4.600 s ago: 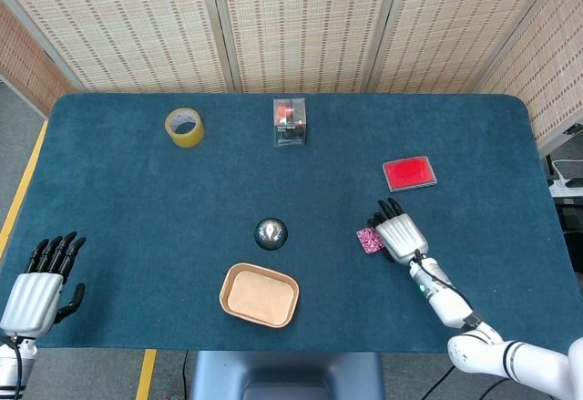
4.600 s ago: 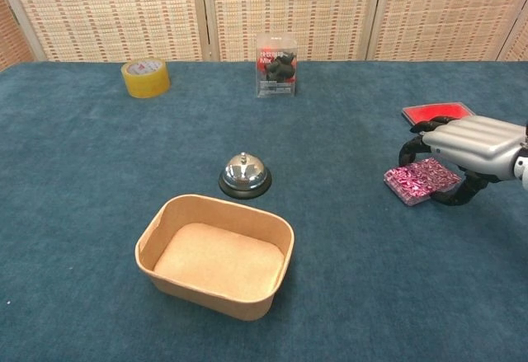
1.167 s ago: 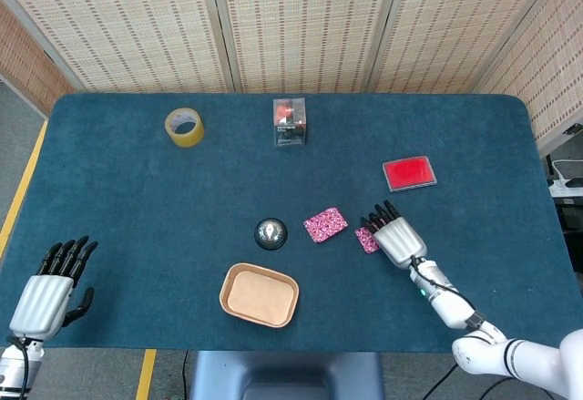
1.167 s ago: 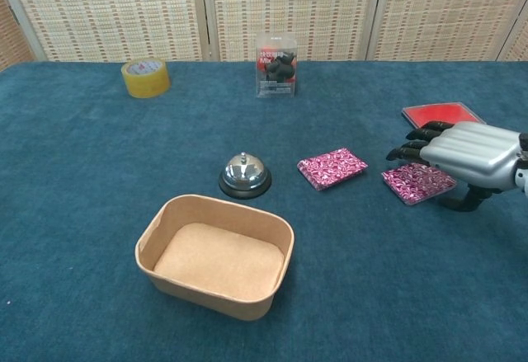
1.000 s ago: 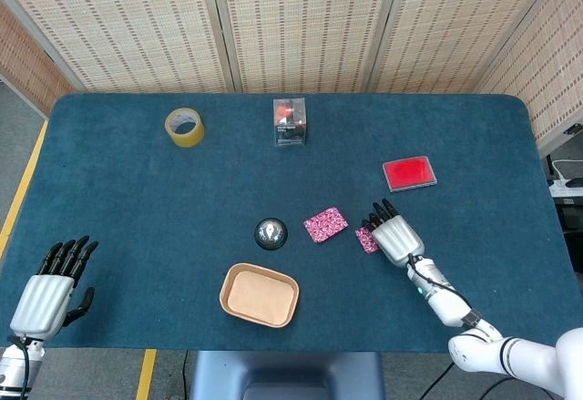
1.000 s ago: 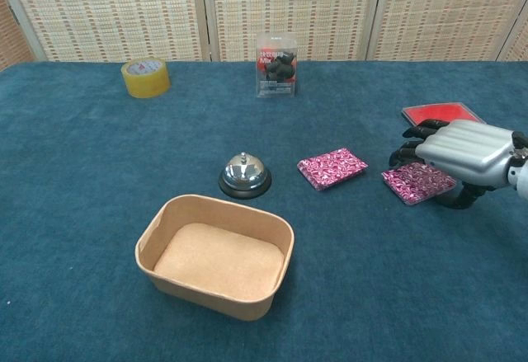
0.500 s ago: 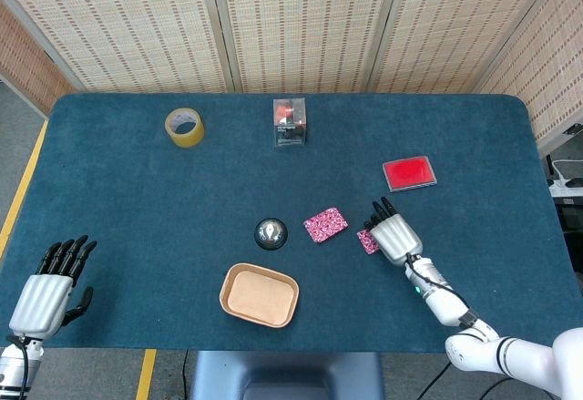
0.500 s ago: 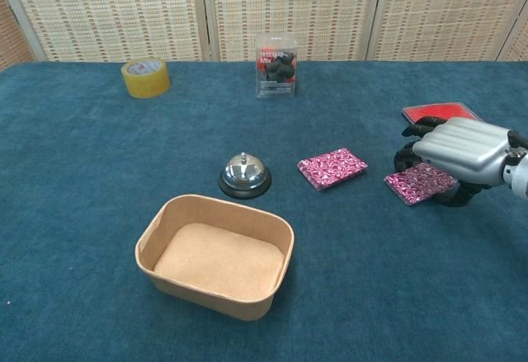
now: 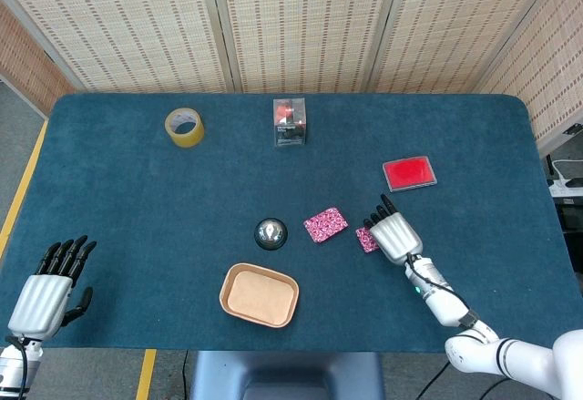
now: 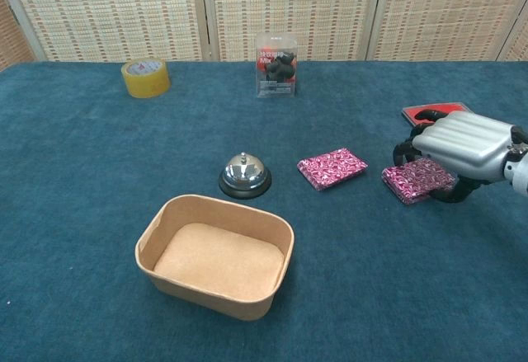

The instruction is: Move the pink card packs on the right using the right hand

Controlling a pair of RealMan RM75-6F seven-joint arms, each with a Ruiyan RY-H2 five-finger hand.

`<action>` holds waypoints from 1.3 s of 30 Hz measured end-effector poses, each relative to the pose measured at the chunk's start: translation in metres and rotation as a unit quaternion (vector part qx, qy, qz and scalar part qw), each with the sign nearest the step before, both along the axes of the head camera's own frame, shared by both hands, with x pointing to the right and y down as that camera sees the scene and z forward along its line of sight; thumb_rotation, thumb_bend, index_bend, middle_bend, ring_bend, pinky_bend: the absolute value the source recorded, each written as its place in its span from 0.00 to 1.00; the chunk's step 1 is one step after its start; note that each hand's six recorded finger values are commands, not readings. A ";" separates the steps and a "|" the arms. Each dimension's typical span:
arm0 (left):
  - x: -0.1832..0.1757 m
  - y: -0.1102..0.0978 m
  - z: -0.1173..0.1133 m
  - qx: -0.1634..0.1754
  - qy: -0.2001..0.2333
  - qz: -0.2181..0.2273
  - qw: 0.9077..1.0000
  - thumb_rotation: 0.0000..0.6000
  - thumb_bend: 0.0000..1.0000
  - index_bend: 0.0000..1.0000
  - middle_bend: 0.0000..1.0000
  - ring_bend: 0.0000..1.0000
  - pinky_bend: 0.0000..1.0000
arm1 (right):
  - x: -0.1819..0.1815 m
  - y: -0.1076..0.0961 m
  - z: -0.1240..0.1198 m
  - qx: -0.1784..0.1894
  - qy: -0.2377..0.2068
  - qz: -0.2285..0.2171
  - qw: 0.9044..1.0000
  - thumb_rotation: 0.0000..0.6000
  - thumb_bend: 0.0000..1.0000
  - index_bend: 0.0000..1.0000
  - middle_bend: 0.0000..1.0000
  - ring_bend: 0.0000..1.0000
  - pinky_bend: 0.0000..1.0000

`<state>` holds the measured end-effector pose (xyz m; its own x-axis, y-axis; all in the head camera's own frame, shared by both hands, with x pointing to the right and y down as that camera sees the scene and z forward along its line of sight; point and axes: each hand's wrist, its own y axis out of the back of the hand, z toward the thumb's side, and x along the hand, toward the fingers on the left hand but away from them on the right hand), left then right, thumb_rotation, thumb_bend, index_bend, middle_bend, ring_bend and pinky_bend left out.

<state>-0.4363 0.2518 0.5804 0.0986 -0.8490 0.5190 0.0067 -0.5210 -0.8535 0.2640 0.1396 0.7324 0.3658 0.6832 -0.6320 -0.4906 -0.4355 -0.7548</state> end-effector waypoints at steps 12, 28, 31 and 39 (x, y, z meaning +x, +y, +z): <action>0.001 0.001 -0.001 0.003 -0.001 0.001 1.000 1.00 0.48 0.00 0.00 0.00 0.08 | -0.013 0.011 -0.031 0.008 -0.041 -0.021 0.999 1.00 0.28 0.57 0.44 0.23 0.00; 0.004 0.003 -0.001 -0.001 0.002 0.007 1.000 1.00 0.49 0.00 0.00 0.00 0.08 | -0.022 0.090 -0.042 -0.044 -0.032 -0.118 0.991 1.00 0.28 0.33 0.36 0.22 0.00; 0.004 0.003 0.000 -0.003 0.003 0.008 1.000 1.00 0.49 0.00 0.00 0.00 0.08 | -0.020 0.092 -0.038 -0.047 -0.020 -0.120 0.991 1.00 0.28 0.06 0.16 0.11 0.00; 0.004 0.004 -0.001 -0.003 0.004 0.009 1.000 1.00 0.49 0.00 0.00 0.00 0.08 | -0.018 0.098 -0.040 -0.067 0.002 -0.109 0.992 1.00 0.26 0.00 0.00 0.00 0.00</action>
